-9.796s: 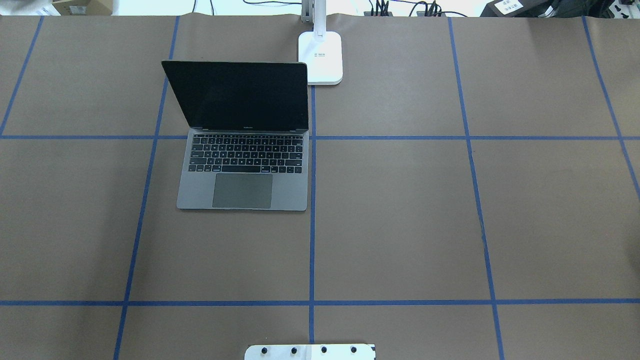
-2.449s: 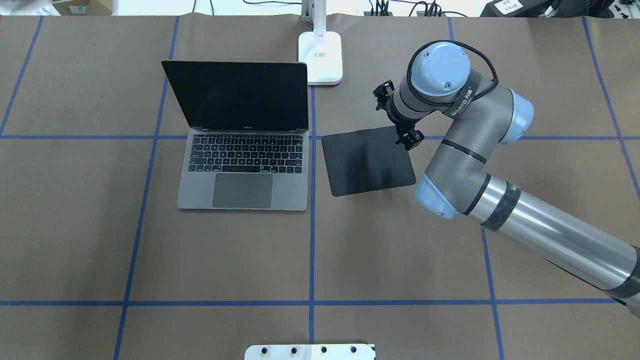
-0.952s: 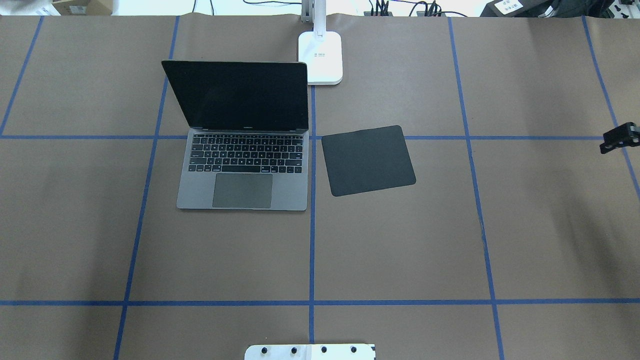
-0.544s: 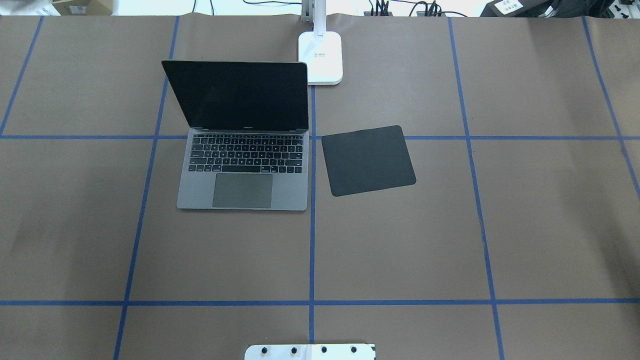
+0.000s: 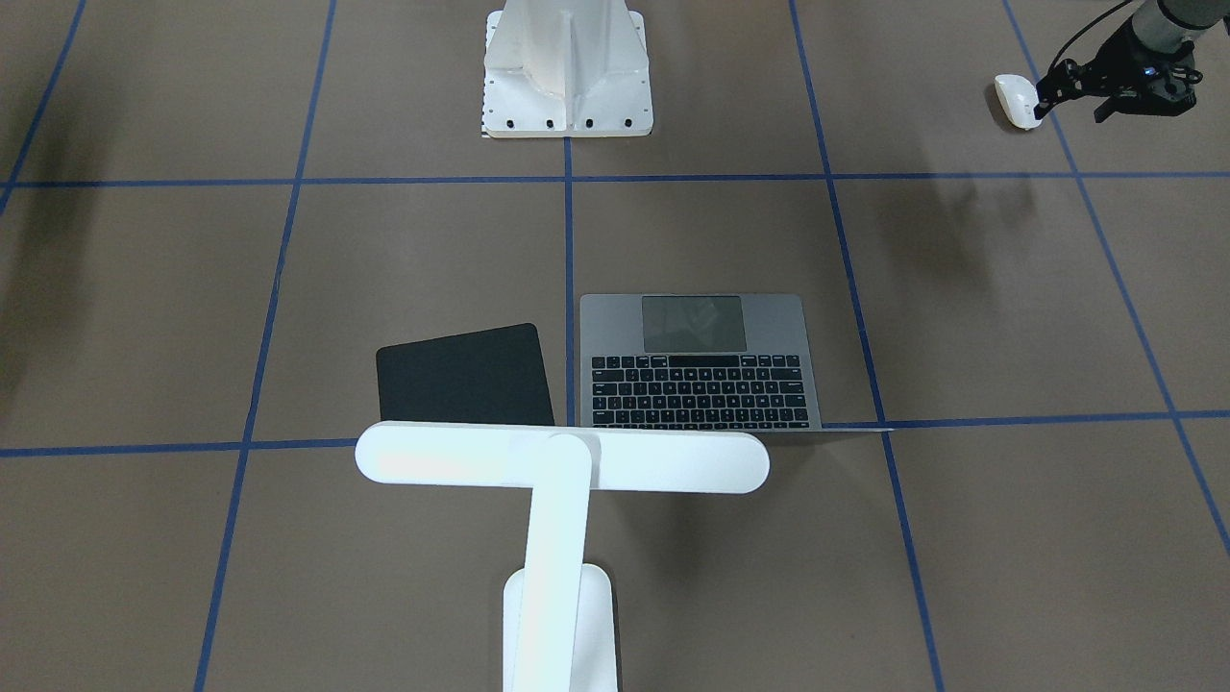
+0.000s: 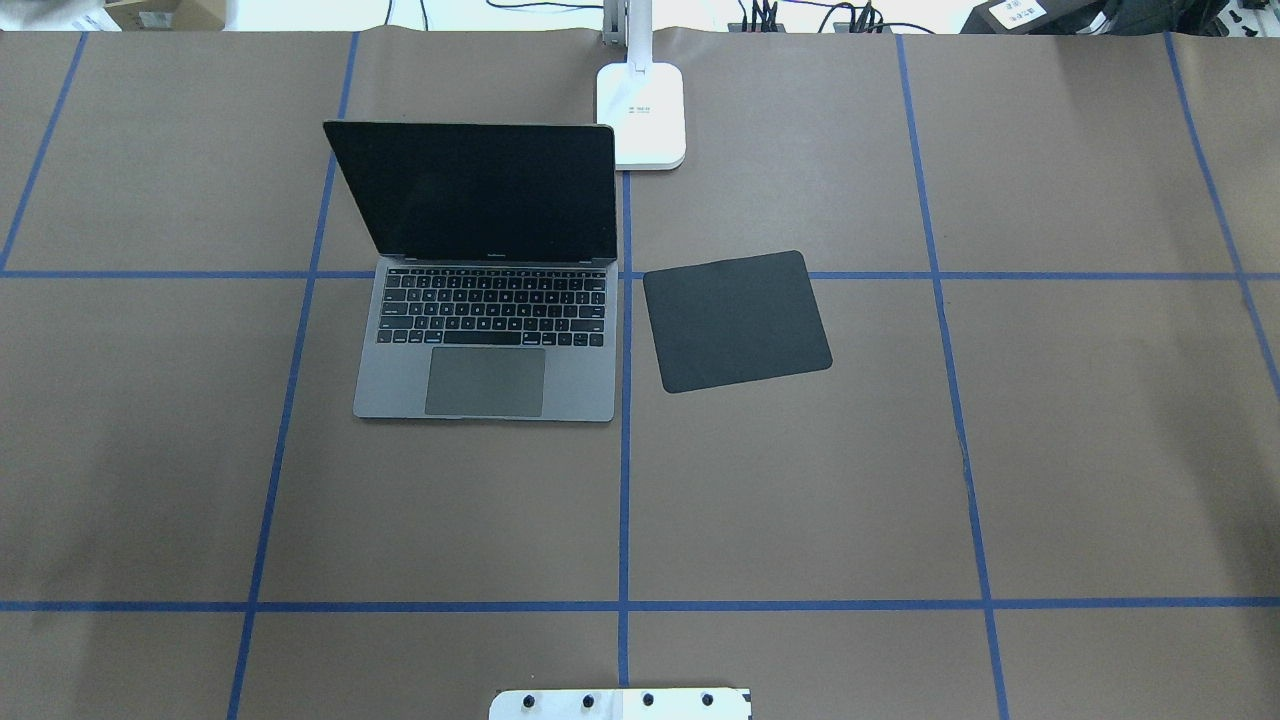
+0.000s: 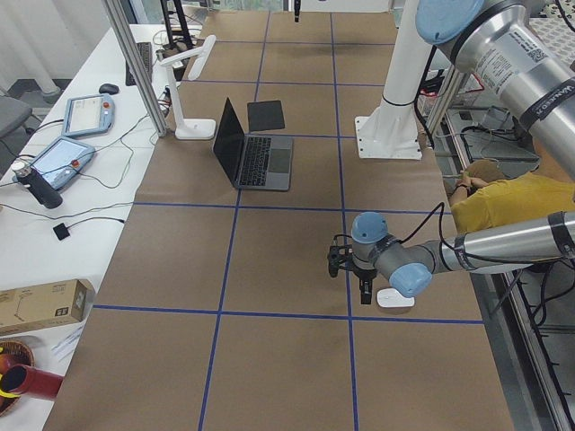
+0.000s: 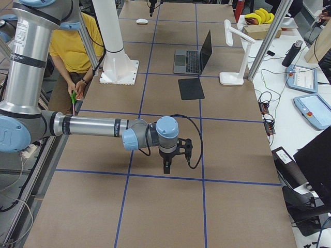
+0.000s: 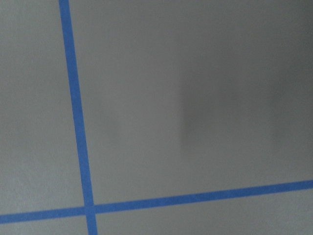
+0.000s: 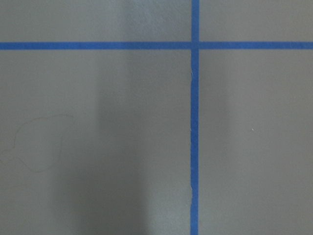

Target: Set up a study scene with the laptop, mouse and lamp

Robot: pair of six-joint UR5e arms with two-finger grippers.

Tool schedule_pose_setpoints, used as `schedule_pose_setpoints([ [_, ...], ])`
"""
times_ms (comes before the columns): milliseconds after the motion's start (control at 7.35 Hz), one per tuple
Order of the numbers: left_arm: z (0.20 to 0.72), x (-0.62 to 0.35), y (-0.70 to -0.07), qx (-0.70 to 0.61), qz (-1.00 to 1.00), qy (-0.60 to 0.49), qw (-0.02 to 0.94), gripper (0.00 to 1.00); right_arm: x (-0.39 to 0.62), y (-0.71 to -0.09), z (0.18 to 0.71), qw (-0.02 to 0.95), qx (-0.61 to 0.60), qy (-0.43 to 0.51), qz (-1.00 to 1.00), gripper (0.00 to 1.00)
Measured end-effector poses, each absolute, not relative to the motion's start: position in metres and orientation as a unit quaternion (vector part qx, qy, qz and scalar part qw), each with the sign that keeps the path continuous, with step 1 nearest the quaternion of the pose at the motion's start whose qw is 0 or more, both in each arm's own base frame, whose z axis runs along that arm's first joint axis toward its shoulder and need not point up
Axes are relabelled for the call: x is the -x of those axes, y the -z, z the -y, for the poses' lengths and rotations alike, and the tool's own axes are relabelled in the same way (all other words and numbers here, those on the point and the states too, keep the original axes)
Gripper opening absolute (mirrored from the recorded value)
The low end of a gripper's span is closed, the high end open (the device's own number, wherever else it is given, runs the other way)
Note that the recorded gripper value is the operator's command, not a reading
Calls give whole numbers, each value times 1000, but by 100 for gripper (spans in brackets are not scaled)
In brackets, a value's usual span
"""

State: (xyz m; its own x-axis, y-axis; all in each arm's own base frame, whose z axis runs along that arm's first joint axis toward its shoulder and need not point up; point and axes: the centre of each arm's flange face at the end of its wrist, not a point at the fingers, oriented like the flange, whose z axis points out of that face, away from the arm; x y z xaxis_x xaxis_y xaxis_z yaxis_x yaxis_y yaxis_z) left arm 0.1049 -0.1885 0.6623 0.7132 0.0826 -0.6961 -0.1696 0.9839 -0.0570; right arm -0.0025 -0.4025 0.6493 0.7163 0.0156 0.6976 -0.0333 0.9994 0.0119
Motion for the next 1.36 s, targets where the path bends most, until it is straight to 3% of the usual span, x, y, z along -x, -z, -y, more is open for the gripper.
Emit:
schedule_pose_setpoints([
  [1361, 140, -136, -696, 139, -368, -86, 915, 99, 3, -649, 403, 927, -13, -12, 375, 100],
])
